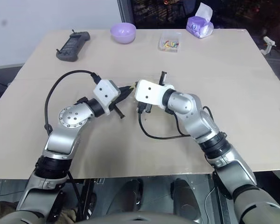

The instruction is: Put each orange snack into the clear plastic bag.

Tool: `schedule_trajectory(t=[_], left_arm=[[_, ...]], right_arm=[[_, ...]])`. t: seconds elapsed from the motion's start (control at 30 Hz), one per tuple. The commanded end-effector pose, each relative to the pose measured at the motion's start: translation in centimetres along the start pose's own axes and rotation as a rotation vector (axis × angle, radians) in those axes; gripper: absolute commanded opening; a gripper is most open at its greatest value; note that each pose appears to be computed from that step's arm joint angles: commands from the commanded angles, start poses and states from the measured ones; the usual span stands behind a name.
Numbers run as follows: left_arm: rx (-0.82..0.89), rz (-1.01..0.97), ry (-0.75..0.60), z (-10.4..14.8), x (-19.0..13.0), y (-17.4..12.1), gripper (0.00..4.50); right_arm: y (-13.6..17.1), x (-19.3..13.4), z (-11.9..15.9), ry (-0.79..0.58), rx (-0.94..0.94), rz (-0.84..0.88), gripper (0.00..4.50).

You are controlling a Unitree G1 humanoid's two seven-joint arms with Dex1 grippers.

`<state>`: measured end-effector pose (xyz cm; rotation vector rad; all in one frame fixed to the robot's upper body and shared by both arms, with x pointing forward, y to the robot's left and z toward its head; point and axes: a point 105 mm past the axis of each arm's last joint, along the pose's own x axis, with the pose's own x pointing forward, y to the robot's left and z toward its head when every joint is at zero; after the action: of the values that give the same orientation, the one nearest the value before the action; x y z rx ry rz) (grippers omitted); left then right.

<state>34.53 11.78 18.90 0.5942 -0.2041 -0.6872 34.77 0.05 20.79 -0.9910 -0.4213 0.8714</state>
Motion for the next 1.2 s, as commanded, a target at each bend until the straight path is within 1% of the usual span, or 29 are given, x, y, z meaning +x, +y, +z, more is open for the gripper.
schedule_trajectory(t=[0.03,0.1,0.2,0.77,1.2], left_arm=[[0.028,0.016,-0.048,1.54,-0.43,0.60,0.00],[0.027,0.014,-0.049,1.59,-0.39,0.52,0.00],[0.027,0.013,-0.049,1.62,-0.37,0.48,0.00],[0.029,0.014,-0.044,1.72,-0.34,0.49,0.00],[0.016,0.029,-0.015,1.22,-0.25,0.93,0.00]], right_arm=[[-1.15,-0.16,0.66,-0.011,-0.055,-0.015,0.10],[-0.94,-0.12,0.67,-0.011,-0.056,-0.005,0.10],[-0.98,-0.07,0.80,-0.012,-0.085,-0.017,0.92],[-1.35,0.06,0.66,-0.011,-0.091,-0.043,0.92],[-1.85,-0.25,0.83,-0.011,-0.109,-0.067,0.92]])
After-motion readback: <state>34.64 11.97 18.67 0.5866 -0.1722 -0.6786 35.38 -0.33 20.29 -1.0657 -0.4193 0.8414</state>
